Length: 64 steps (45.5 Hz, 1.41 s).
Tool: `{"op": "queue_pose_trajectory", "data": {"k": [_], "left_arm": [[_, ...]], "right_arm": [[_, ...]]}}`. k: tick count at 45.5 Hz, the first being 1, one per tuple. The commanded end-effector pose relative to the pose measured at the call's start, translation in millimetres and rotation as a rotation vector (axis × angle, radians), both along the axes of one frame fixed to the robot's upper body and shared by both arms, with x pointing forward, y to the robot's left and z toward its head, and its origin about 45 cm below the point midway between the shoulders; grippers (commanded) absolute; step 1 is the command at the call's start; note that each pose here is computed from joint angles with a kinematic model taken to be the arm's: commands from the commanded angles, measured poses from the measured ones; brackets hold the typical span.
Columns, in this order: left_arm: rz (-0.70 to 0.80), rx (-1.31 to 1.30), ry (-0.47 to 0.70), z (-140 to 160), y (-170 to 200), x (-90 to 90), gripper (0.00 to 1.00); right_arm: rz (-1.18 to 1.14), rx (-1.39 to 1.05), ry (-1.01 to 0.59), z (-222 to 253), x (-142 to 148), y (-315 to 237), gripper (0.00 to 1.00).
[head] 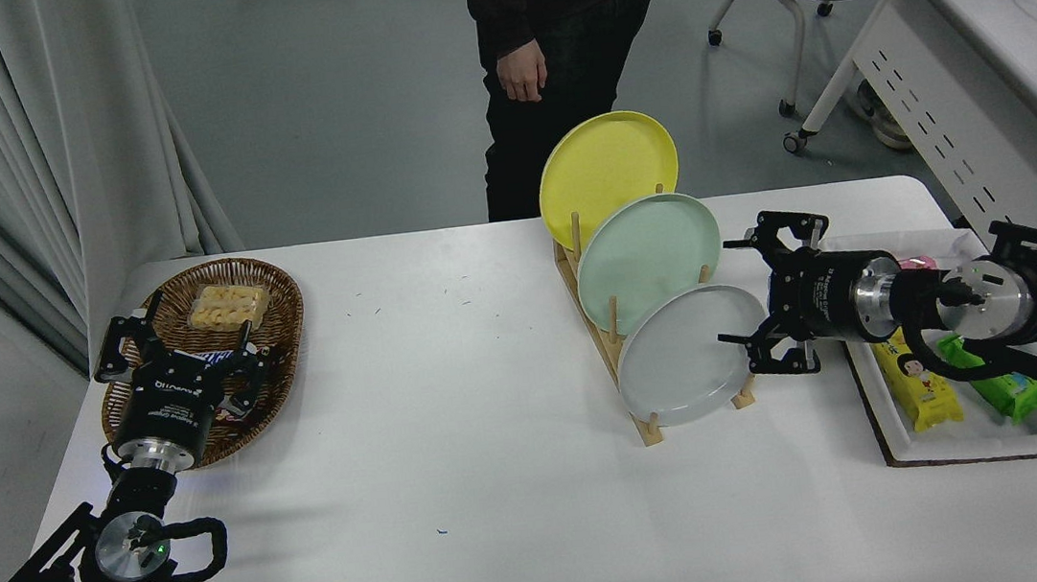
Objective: Place the plate on the table
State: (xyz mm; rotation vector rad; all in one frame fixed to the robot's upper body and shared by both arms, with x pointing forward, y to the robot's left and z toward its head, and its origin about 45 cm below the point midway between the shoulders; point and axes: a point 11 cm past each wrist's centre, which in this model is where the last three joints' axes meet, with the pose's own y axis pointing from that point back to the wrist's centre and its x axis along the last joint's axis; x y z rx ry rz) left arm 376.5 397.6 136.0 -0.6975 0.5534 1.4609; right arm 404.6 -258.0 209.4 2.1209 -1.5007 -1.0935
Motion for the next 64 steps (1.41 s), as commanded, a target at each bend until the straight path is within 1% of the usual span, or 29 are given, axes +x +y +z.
{"op": "queue_pose_trajectory", "data": {"k": [1,11,18,22,26,30,38,41,44,45,57,64], "left_arm": [[0.000,0.000,0.000,0.0,0.0,0.0,0.98],[0.000,0.000,0.000,0.0,0.0,0.0,0.98],[0.000,0.000,0.000,0.0,0.0,0.0,0.98],[0.000,0.000,0.000,0.0,0.0,0.0,0.98],[0.000,0.000,0.000,0.0,0.0,0.0,0.98],[0.000,0.000,0.000,0.0,0.0,0.0,0.98],[0.000,0.000,0.000,0.0,0.0,0.0,0.98],[0.000,0.000,0.000,0.0,0.0,0.0,0.98],[0.001,0.000,-0.001,0.1,0.1,0.0,0.98],[0.000,0.000,0.000,0.0,0.0,0.0,0.98],[0.000,0.000,0.000,0.0,0.0,0.0,0.98],[0.001,0.000,-0.001,0.1,0.1,0.0,0.98]], "right_arm": [[0.001,-0.007,-0.015,-1.4,11.3,8.7,1.00],[-0.016,-0.002,-0.019,-3.1,20.0,14.5,1.00],[-0.020,-0.005,-0.019,-4.5,21.6,13.3,0.97],[-0.015,-0.004,-0.023,-3.7,22.3,14.9,0.92],[-0.004,-0.003,-0.025,-3.8,22.6,19.3,0.91],[0.006,-0.014,-0.032,-4.2,22.9,20.1,0.84],[0.016,-0.027,-0.045,-0.9,24.6,21.2,0.83],[0.009,-0.023,-0.042,0.3,25.3,20.6,0.76],[0.009,-0.020,-0.038,-0.5,24.3,20.7,0.63],[0.007,-0.020,-0.037,-0.3,24.3,19.9,0.62],[0.010,-0.017,-0.010,-2.1,21.1,19.0,0.62],[0.016,-0.038,0.032,-8.1,13.7,12.4,0.62]]}}
